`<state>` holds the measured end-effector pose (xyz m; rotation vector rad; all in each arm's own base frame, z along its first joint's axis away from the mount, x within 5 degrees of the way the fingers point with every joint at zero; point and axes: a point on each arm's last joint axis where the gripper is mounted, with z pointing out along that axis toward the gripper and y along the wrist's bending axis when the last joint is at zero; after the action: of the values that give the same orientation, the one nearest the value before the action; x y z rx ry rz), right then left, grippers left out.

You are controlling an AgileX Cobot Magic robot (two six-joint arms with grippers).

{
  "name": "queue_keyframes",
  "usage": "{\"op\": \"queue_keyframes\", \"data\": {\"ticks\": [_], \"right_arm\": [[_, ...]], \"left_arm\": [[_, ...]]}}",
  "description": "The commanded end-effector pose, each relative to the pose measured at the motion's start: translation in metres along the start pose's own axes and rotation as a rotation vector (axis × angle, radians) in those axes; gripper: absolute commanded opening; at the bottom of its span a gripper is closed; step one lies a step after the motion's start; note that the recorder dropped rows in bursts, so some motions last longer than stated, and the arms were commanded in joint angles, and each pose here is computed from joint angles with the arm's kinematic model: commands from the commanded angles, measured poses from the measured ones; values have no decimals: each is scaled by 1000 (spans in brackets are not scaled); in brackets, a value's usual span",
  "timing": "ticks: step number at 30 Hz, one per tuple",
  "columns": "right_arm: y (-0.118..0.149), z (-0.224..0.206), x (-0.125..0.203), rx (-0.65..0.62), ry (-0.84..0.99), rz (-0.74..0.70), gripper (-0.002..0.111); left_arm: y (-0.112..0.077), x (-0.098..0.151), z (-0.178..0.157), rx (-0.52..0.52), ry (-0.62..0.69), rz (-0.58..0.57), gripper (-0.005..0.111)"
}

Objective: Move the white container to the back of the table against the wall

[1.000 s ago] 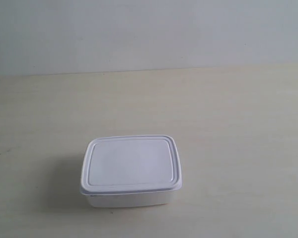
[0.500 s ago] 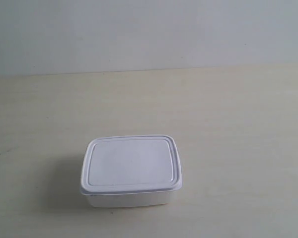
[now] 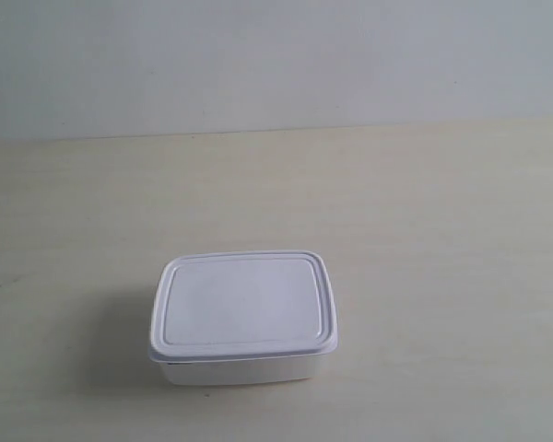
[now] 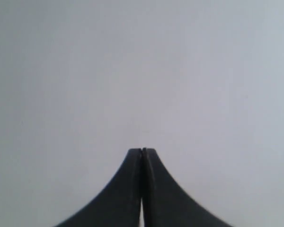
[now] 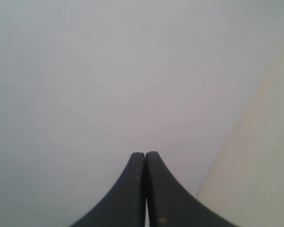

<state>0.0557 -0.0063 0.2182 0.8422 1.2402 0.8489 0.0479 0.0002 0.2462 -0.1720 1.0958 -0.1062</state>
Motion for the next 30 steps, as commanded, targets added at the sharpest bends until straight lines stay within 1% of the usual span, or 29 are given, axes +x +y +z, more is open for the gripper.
{"op": "queue_keyframes", "data": {"ticks": [1, 7, 11, 12, 15, 16, 18, 19, 20, 22, 23, 26, 30], "right_arm": [[-1, 0, -1, -1, -13, 42, 0], [-1, 0, -4, -7, -49, 52, 0], [-1, 0, 1, 0, -1, 34, 0], [3, -1, 0, -12, 12, 0, 0], [26, -3, -7, -72, 25, -163, 0], [32, -4, -9, -89, 29, -202, 0], [49, -7, -14, -130, 44, -276, 0], [56, -9, -15, -145, 57, -305, 0], [64, -11, -17, -166, 65, -337, 0], [78, -16, -21, -201, 81, -384, 0], [85, -19, -23, -219, 89, -403, 0], [101, -23, -26, -262, 112, -460, 0], [118, -14, -23, -303, 231, -493, 0]], "left_arm": [[-2, -2, -1, 23, -26, -116, 0], [-2, -3, -1, 25, -30, -120, 0], [-5, -8, -1, 69, -85, -223, 0], [-6, -10, -1, 85, -103, -252, 0], [-10, -15, -2, 132, -147, -256, 0], [-10, -15, -2, 138, -149, -281, 0], [-13, -12, -1, 164, -111, -334, 0], [-15, -9, 0, 180, -71, -331, 0], [-18, -11, 4, 209, -36, -344, 0], [-25, -15, 11, 252, 47, -333, 0], [-29, -16, 17, 276, 116, -326, 0], [-38, -26, 35, 322, 250, -309, 0], [-45, -32, 56, 380, 372, -309, 0]]}}
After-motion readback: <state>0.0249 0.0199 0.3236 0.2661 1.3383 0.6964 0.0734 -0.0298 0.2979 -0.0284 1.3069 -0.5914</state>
